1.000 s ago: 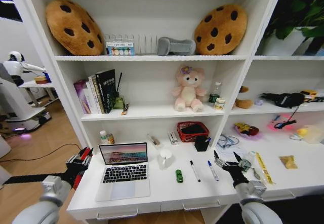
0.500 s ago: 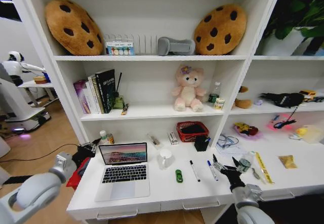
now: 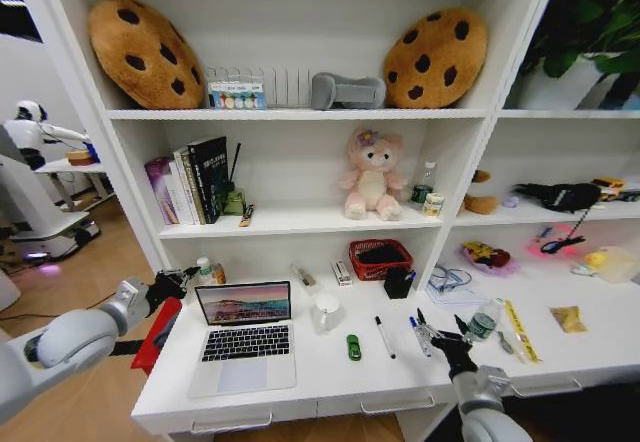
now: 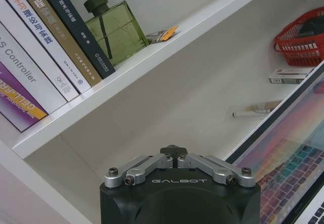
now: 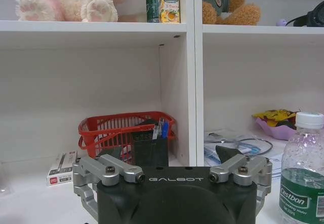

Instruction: Organize the objects on the table.

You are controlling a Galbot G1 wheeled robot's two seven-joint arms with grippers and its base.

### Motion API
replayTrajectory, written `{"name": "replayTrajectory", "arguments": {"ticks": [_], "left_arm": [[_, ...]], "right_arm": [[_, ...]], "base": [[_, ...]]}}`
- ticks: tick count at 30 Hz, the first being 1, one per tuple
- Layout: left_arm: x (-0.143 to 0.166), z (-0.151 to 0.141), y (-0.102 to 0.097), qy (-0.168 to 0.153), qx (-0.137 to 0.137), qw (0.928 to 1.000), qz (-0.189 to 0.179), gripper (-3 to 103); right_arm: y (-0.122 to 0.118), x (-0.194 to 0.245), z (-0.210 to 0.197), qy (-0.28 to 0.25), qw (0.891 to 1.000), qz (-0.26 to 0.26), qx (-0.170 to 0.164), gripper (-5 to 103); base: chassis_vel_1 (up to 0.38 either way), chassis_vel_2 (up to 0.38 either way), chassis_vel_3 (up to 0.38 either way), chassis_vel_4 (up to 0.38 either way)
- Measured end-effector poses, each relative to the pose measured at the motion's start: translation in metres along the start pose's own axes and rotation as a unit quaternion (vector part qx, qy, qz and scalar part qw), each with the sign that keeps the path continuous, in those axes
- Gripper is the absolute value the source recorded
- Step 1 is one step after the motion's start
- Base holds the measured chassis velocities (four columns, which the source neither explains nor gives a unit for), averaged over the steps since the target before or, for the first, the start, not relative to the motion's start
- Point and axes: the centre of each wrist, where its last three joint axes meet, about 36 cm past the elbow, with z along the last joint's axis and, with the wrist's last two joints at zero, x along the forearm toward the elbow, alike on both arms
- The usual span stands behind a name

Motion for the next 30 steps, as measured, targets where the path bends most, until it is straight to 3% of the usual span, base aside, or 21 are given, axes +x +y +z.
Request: {"name": "replayTrajectory", "arguments": {"ticks": [6, 8, 9, 11, 12, 14, 15, 16, 19, 25, 30], "left_arm": [[-0.005, -0.009, 0.004, 0.004, -0.023, 0.9997, -0.001, 0], [-0.014, -0.021, 0.003, 0.001, -0.057, 0.9983, 0.01, 0], [-0.014, -0.021, 0.003, 0.001, -0.057, 0.9983, 0.01, 0], [-0.03, -0.036, -0.004, -0.007, -0.098, 0.9946, 0.034, 0], [-0.03, -0.036, -0.004, -0.007, -0.098, 0.9946, 0.034, 0], [-0.062, -0.072, -0.012, -0.05, -0.136, 0.9885, 0.044, 0], [-0.062, -0.072, -0.012, -0.05, -0.136, 0.9885, 0.044, 0], [-0.075, -0.074, -0.025, -0.052, -0.135, 0.9876, 0.061, 0], [-0.104, -0.053, -0.069, -0.015, -0.114, 0.9864, 0.117, 0], [-0.111, -0.037, -0.086, -0.004, -0.106, 0.9854, 0.133, 0], [-0.112, -0.034, -0.086, -0.003, -0.105, 0.9857, 0.132, 0]], "right_arm": [[0.002, -0.002, -0.002, -0.002, 1.0, -0.001, -0.001, 100], [0.004, -0.001, -0.004, -0.002, 1.0, -0.003, 0.0, 100], [0.004, -0.001, -0.004, -0.002, 1.0, -0.003, 0.0, 100], [0.004, 0.001, -0.005, -0.003, 1.0, -0.003, 0.0, 100], [0.004, 0.001, -0.005, -0.003, 1.0, -0.003, 0.0, 100], [0.003, 0.004, -0.008, -0.005, 1.0, -0.001, 0.0, 100], [0.003, 0.004, -0.008, -0.005, 1.0, -0.001, 0.0, 100], [0.003, 0.005, -0.009, -0.006, 1.0, 0.001, 0.0, 100], [-0.001, 0.011, -0.014, -0.011, 1.0, 0.005, 0.001, 100], [-0.004, 0.016, -0.012, -0.013, 1.0, 0.01, -0.001, 100], [-0.001, 0.016, -0.011, -0.013, 1.0, 0.011, -0.006, 100]], "base": [[0.0, 0.0, 0.0, 0.0], [0.0, 0.0, 0.0, 0.0], [0.0, 0.0, 0.0, 0.0], [0.0, 0.0, 0.0, 0.0], [0.0, 0.0, 0.0, 0.0], [0.0, 0.0, 0.0, 0.0], [0.0, 0.0, 0.0, 0.0], [0.0, 0.0, 0.0, 0.0], [0.0, 0.0, 0.0, 0.0], [0.0, 0.0, 0.0, 0.0], [0.0, 0.0, 0.0, 0.0]]}}
